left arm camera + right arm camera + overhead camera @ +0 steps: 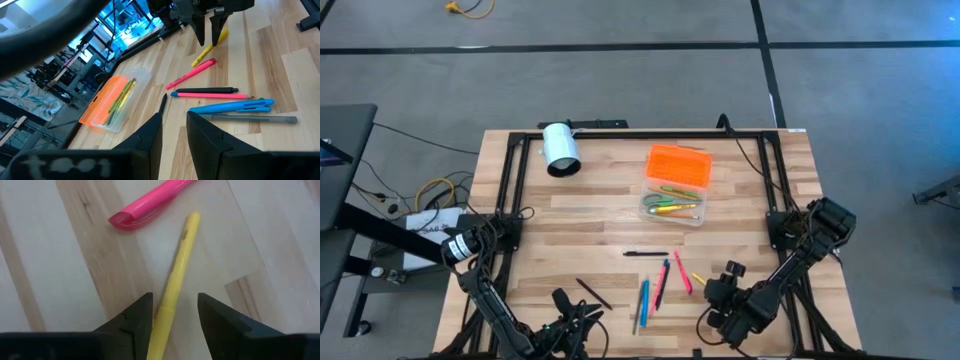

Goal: Pick & place school supplies into a supply box
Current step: Put the yellow pen into the supply box

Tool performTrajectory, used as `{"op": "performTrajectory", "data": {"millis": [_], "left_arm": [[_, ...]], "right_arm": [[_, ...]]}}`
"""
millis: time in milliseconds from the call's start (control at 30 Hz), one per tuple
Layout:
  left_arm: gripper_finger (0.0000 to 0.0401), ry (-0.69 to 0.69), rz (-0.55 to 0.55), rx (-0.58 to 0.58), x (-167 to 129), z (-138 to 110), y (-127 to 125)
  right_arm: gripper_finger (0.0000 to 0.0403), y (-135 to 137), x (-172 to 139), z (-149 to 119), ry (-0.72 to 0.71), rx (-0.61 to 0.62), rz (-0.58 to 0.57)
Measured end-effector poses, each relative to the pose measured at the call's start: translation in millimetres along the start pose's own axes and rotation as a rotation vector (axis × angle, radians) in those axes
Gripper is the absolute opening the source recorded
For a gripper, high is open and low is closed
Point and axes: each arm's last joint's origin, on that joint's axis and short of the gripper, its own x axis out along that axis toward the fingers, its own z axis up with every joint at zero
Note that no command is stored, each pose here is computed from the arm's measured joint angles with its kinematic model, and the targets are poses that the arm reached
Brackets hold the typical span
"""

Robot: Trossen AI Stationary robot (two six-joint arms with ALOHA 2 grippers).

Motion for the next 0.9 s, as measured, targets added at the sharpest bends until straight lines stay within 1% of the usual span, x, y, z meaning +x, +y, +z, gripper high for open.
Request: {"op": "performTrajectory", "data": {"millis": [67, 167, 367, 667, 767, 900], "left_arm": [[0.008, 0.0, 0.0, -0.001, 0, 0, 0], [0.008, 0.002, -0.002, -0.001, 0, 0, 0], [0.008, 0.004, -0.004, 0.0, 0, 0, 0], [0.008, 0.018, 0.013, -0.005, 8, 1, 2], [0.008, 0.032, 0.015, -0.008, 12, 2, 3], [0.008, 0.056, 0.003, -0.01, 14, 1, 3]], "right_arm": [[0.0148, 0, 1, 2, 0.008, 0.009, 0.005], [0.0147, 0, 6, 2, 0.018, 0.032, 0.043], [0.0138, -4, 19, -5, -0.004, 0.05, 0.092], [0.0095, -1, 18, -8, 0.001, 0.025, 0.144], [0.0087, 0, 17, -7, -0.005, 0.006, 0.168], [0.0086, 0, 17, -6, -0.001, 0.008, 0.172]]}}
